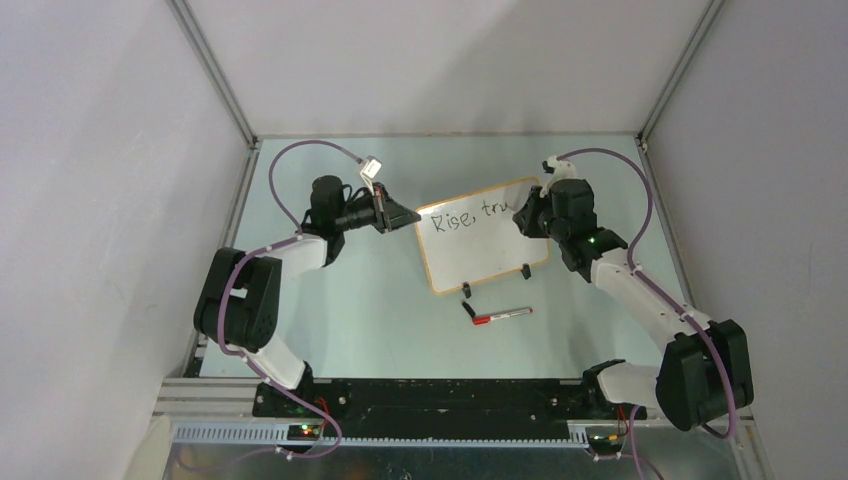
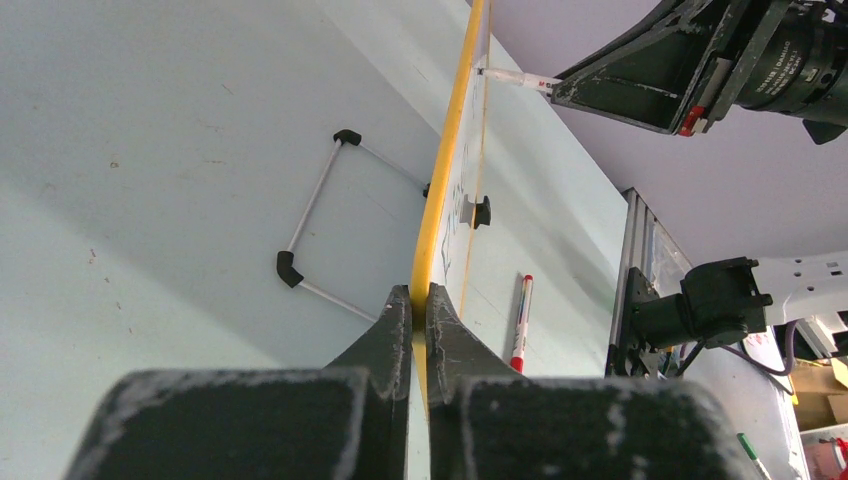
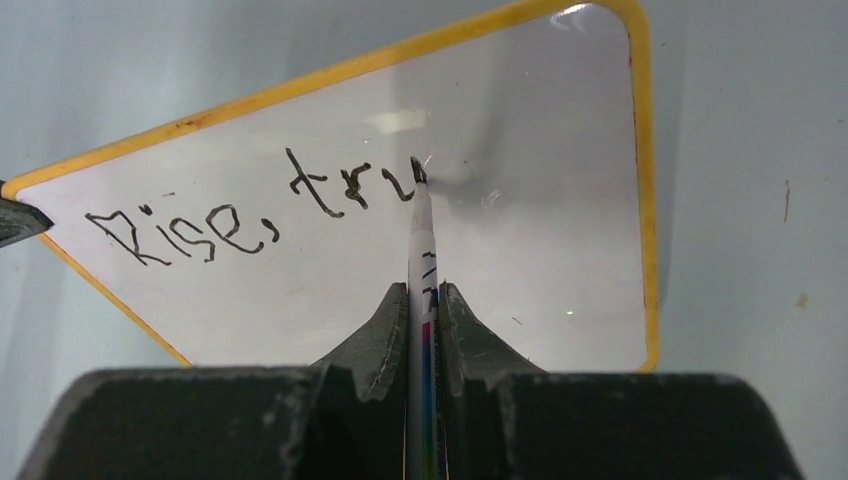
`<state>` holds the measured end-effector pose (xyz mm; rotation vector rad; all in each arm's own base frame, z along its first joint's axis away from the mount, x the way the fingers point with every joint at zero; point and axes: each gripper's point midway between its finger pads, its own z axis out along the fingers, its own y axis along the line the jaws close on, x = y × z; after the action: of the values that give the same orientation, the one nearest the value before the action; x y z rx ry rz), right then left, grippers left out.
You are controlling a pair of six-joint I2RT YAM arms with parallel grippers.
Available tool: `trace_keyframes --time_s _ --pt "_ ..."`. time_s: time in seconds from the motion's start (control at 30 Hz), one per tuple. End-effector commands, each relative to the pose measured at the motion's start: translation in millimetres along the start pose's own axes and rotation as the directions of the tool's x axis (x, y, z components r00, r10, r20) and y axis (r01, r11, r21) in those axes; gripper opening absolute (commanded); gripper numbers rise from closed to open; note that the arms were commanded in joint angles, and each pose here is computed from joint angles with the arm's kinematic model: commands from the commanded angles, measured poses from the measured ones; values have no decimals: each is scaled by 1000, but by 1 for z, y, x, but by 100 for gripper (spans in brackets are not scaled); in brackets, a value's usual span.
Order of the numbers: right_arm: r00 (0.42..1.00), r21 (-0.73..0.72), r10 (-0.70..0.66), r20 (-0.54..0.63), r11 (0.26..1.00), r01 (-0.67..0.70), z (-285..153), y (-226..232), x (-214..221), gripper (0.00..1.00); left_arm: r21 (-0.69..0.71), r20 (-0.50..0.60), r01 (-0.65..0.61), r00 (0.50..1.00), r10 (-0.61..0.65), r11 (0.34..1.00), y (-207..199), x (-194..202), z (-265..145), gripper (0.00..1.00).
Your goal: Write a sentence on the whiteboard
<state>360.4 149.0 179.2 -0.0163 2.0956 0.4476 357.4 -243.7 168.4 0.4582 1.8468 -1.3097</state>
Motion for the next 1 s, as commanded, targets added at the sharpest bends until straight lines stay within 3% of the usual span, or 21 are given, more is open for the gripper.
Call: trace_keyframes --time_s 0.0,0.97 --pt "1000 7 8 -14 1000 -8 -4 -4 8 0 0 22 -72 997 72 997 -3 -15 0 3" --pt "999 -51 -3 -34 999 1 -2 8 22 0 -1 23 -71 997 71 997 -3 -15 0 4"
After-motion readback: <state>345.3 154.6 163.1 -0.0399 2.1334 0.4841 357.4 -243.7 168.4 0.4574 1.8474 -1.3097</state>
